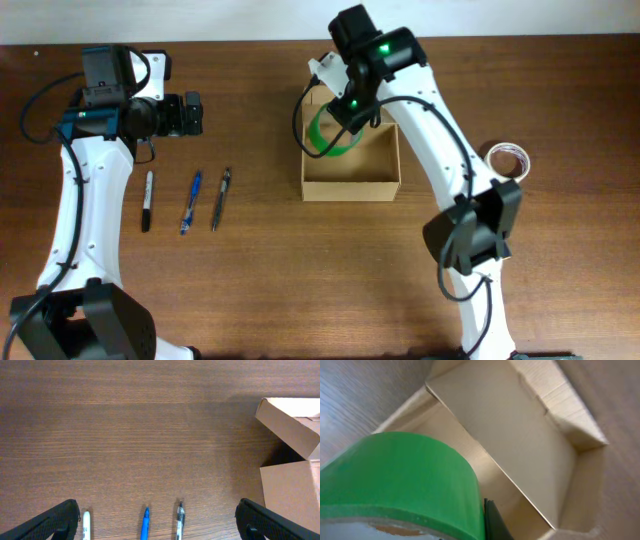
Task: Pack container
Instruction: 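Grasp the green tape roll with the right gripper and carry it to the box, then lower the green tape into the box and open the right gripper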
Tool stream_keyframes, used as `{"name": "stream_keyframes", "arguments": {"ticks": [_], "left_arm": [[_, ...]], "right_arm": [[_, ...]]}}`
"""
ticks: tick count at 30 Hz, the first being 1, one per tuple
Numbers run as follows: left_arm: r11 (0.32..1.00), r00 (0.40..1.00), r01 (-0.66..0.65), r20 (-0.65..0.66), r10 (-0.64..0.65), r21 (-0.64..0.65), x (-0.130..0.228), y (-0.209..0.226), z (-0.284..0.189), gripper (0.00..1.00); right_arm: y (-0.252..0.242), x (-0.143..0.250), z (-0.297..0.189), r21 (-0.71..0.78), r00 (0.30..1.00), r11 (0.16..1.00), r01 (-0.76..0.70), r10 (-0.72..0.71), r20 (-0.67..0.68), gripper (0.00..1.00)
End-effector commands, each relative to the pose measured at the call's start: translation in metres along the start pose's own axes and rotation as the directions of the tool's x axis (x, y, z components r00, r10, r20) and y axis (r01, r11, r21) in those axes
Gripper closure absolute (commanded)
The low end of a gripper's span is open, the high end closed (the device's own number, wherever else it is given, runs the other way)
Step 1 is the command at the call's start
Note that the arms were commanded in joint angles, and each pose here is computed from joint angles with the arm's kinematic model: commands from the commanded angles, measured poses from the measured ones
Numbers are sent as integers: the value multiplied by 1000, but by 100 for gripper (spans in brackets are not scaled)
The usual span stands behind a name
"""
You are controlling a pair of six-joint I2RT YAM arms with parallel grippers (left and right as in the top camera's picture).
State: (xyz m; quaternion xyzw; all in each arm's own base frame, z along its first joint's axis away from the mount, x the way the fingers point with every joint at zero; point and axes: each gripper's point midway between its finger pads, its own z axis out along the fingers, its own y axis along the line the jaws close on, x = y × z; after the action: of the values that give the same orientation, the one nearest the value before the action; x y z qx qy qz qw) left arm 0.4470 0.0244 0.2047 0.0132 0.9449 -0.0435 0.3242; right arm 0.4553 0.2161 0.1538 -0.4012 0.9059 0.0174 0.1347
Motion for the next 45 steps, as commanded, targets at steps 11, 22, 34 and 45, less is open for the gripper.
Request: {"name": "stream_keyframes", "arguments": {"ticks": [11,22,34,45], "left_arm": [[1000,1000,-16,5,16,12,-3,-1,1,1],[1000,1000,-16,5,16,12,-3,-1,1,1],[1000,1000,-16,5,16,12,-3,-1,1,1],[1000,1000,-16,5,16,12,-3,-1,1,1]], "right_arm": [[16,17,64,-110,992,992,-56,42,-118,96],[19,28,102,-114,988,990,-82,66,-143,96],[17,20,69,-104,988,989,-109,96,-123,64],[-38,17,-145,125,925,942,-311,270,268,54]]}}
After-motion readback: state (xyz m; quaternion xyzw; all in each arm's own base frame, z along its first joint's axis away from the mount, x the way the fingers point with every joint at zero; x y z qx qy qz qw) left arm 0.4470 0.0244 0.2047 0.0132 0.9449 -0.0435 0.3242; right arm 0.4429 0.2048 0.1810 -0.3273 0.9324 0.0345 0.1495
